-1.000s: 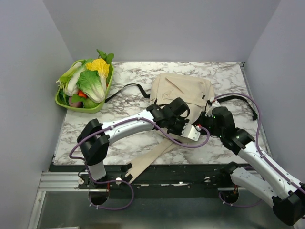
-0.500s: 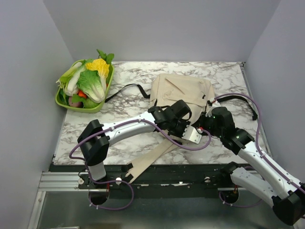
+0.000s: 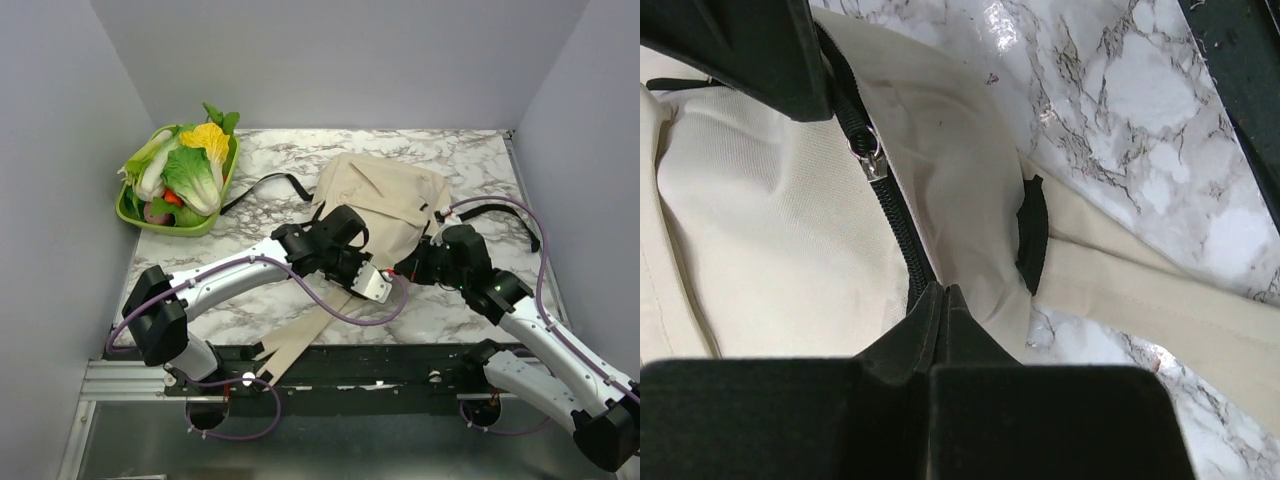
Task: Pack the student bag
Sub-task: Zip the student bag at the center of the board.
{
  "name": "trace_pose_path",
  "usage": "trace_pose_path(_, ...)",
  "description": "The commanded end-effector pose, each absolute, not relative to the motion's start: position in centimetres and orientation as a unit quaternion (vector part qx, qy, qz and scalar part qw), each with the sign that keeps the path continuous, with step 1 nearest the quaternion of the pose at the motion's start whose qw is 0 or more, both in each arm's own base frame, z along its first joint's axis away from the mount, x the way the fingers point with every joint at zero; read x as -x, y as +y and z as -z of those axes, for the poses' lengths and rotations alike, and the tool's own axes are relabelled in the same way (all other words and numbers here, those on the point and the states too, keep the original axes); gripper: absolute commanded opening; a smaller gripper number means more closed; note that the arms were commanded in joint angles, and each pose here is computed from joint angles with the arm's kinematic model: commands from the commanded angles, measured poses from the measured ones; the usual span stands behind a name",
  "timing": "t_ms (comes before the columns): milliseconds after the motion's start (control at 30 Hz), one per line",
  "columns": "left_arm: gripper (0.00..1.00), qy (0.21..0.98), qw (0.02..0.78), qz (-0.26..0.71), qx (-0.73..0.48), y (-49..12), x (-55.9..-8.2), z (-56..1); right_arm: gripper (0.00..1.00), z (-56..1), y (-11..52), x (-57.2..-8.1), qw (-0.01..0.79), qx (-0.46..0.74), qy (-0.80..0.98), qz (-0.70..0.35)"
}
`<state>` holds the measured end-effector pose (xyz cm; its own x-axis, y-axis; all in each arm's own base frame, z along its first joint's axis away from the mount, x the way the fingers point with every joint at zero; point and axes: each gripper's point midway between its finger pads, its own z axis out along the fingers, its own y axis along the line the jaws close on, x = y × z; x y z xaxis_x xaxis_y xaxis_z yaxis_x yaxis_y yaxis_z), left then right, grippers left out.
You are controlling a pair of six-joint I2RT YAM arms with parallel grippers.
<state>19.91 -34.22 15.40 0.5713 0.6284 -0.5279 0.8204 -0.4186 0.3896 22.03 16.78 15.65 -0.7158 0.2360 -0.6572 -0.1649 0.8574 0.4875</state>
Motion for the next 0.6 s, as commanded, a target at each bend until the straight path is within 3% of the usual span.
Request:
trace_pose_path(0, 0.0, 0.481, 0.22, 0.115, -0.841, -27.3, -19.8, -12.5, 0.01, -15.2, 13.9, -23.0, 0.401, -0.047, 0.893, -0.198)
trace_pose_path(233, 0.0, 0.488, 0.238, 0.135, -0.829, -29.1, -19.2, -13.3, 0.01, -16.1, 15.7, -23.5, 0.399, -0.032, 0.886, -0.235)
trace_pose_path(400, 0.1, 0.514, 0.29, 0.163, -0.79, -33.0, -20.1, -16.5, 0.01, -16.9, 17.9, -23.3, 0.398, -0.021, 0.867, -0.298)
trace_pose_path(467, 0.17, 0.533, 0.296, 0.176, -0.773, -33.7, -20.2, -17.1, 0.01, -17.3, 18.3, -23.0, 0.403, -0.014, 0.861, -0.309)
trace_pose_path(533, 0.36, 0.539, 0.302, 0.187, -0.764, -34.3, -20.2, -17.6, 0.01, -17.3, 18.6, -22.6, 0.404, -0.005, 0.86, -0.312)
trace_pose_path(567, 0.41, 0.54, 0.293, 0.196, -0.764, -34.4, -19.9, -17.2, 0.01, -17.3, 18.6, -22.5, 0.405, 0.001, 0.86, -0.312)
